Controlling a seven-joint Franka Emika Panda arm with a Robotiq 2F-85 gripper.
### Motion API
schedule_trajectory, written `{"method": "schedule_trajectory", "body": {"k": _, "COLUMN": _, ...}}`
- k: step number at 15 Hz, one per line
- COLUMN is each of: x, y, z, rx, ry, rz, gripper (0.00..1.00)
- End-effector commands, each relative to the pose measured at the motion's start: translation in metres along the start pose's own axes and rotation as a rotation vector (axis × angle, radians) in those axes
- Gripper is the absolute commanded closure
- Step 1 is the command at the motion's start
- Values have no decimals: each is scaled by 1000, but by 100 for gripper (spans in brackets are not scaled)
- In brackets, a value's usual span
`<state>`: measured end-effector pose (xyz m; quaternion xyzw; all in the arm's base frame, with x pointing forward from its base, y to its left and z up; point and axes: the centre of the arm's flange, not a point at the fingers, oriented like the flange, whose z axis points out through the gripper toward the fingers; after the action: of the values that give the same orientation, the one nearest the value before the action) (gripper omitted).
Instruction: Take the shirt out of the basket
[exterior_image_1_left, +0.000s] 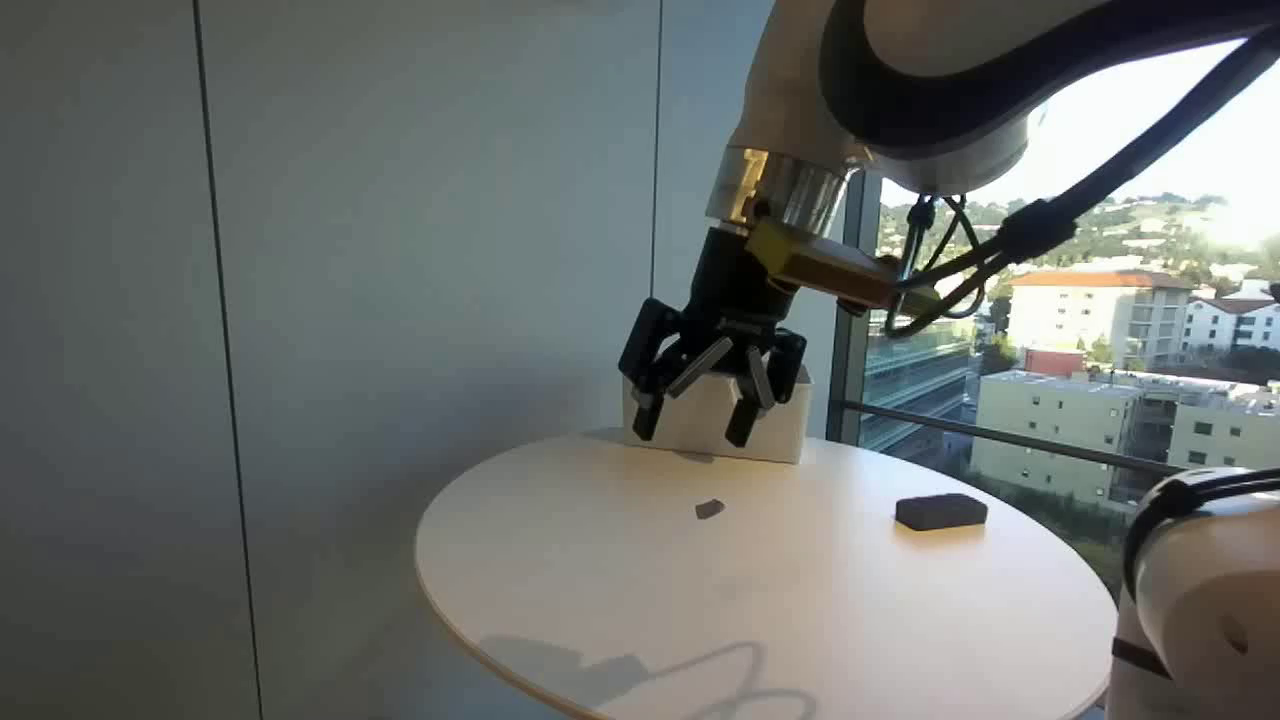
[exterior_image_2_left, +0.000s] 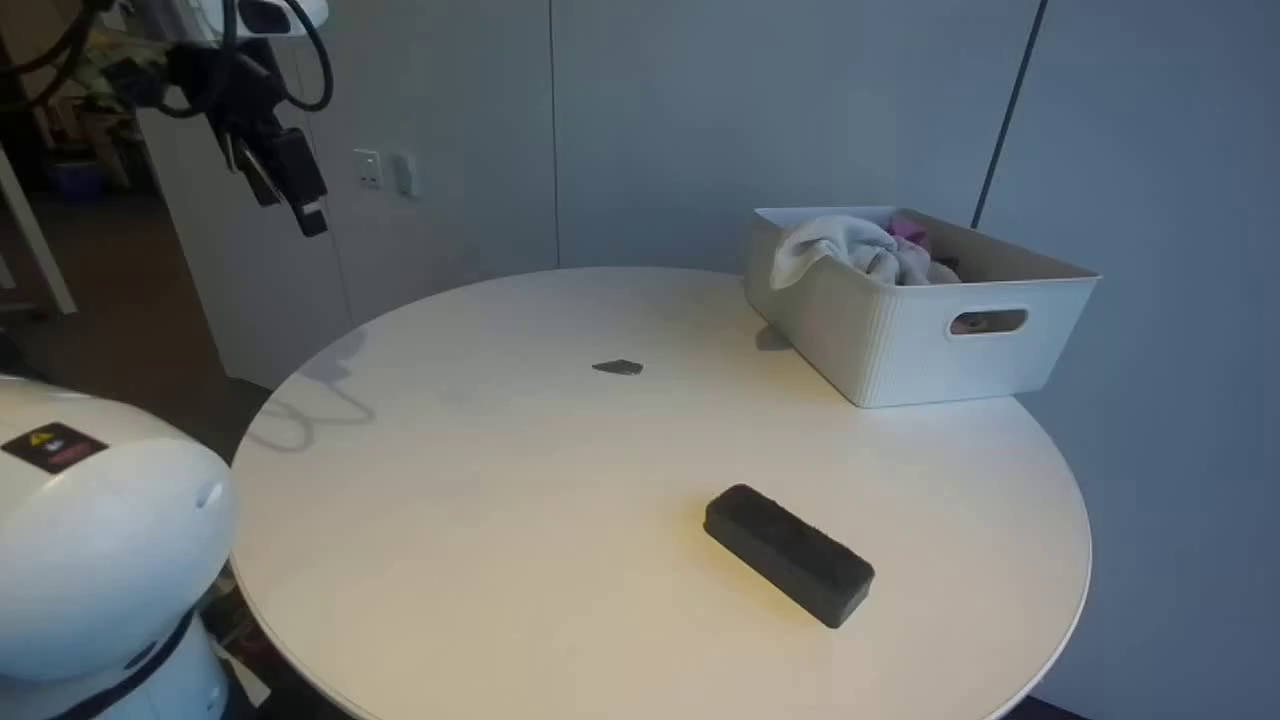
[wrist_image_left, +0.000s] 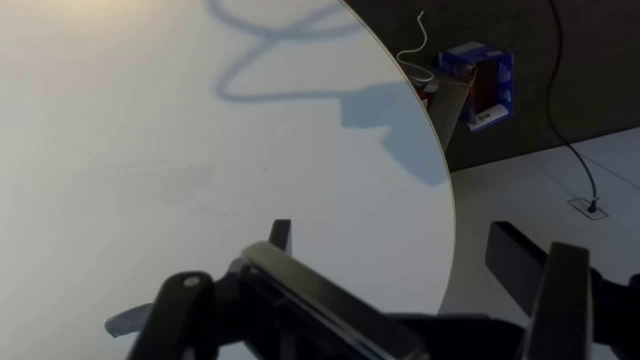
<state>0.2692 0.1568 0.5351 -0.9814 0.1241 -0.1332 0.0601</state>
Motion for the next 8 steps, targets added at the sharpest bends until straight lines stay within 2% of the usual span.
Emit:
{"method": "schedule_trajectory", "body": {"k": 1, "x": 0, "y": 0, "z": -1, "rx": 2, "ry": 3, "rz": -1, "gripper": 0}}
{"method": "schedule_trajectory", "body": {"k": 8, "x": 0, "y": -1, "z": -4, "rx": 5, "ry": 9, "rz": -2, "gripper": 0}}
